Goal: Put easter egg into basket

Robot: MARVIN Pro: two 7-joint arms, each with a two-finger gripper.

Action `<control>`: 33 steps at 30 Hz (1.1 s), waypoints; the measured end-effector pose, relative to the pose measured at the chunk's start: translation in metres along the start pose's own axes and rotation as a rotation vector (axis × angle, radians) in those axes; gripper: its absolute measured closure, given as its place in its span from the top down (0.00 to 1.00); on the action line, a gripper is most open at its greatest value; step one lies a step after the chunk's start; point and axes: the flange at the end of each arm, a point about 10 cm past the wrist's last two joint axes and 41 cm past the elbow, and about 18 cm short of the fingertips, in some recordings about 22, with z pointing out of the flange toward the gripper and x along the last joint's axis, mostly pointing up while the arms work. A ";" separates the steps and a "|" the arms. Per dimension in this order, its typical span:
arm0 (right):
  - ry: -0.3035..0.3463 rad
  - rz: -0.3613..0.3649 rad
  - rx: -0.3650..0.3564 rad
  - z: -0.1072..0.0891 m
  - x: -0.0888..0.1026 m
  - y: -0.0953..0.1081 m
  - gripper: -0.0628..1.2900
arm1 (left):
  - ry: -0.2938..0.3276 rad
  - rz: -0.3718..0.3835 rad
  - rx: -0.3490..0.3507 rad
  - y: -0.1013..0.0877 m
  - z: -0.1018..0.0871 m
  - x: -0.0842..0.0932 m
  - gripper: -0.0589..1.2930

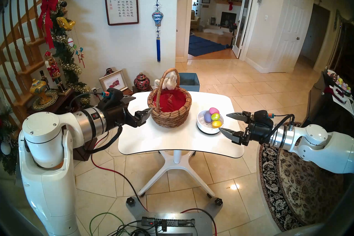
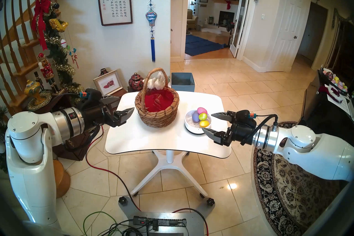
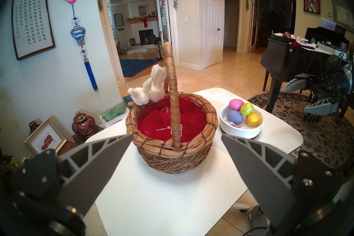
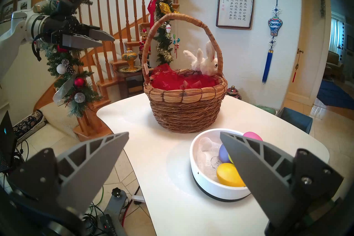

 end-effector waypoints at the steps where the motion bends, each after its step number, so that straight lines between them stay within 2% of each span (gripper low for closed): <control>1: 0.000 0.000 0.000 0.000 0.000 0.000 0.96 | 0.000 0.000 0.000 0.000 0.000 0.000 0.98; 33: -0.001 0.002 0.000 0.000 -0.001 0.000 0.96 | -0.001 -0.001 0.000 0.000 0.000 0.000 0.98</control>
